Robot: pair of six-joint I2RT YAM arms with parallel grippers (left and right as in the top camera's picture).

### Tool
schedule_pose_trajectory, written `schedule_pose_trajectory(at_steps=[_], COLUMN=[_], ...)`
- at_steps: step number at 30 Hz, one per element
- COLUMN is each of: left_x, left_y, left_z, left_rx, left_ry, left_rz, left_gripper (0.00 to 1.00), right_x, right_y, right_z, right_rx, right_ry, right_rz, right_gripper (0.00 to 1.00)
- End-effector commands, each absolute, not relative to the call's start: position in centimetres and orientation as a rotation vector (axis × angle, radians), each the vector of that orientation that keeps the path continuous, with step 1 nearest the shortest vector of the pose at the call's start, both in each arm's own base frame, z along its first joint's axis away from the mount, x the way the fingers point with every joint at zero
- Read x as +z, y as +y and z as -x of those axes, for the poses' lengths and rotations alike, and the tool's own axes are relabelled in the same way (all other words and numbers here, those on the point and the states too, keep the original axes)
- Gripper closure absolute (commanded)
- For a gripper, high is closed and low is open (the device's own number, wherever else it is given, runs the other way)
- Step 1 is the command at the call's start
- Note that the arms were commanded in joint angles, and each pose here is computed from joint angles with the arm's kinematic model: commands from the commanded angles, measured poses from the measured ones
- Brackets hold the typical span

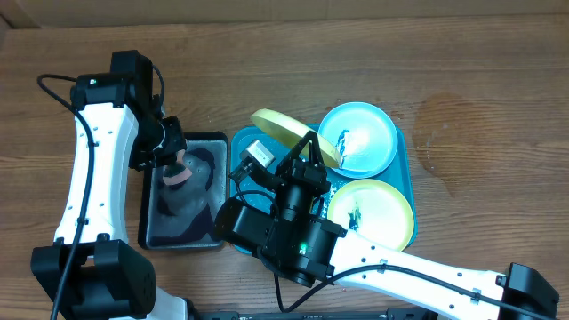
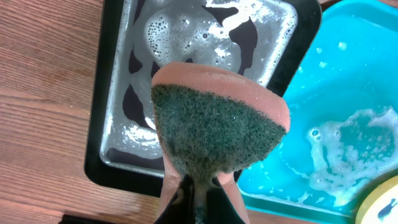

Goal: Clean dirty plates on tray and stack at the side
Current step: 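Carry the yellow plate right and set it on the table beside the tray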

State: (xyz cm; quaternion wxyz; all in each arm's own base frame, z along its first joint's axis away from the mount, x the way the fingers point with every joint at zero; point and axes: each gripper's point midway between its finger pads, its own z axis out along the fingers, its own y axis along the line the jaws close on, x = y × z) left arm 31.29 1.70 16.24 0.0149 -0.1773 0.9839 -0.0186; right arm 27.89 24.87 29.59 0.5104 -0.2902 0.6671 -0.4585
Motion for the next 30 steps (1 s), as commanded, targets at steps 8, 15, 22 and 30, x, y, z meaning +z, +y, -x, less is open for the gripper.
schedule_pose_trajectory(at_steps=[8,15,22,30], left_x=[16.9,16.9,16.9,16.9], left_y=[1.5,1.5,1.5,1.5], left_z=[-31.3,-31.3,-31.4,-31.5], left_rx=[-0.078,-0.078,-0.079,-0.079], left_ry=[3.052,3.052,3.046,3.042], left_rz=[0.517,0.517,0.516,0.514], left_gripper=[0.96,0.96,0.96,0.96], right_x=[28.1,23.7,15.7,13.3], right_y=[26.5,26.0,25.7,23.3], right_z=[-28.5,-27.8,-24.2,-27.7], right_rx=[-0.893,-0.743,-0.239,0.159], right_ry=[1.71,1.902,2.499,2.821], right_rz=[0.739,0.793,0.541,-0.037], right_gripper=[0.96,0.96,0.96,0.96])
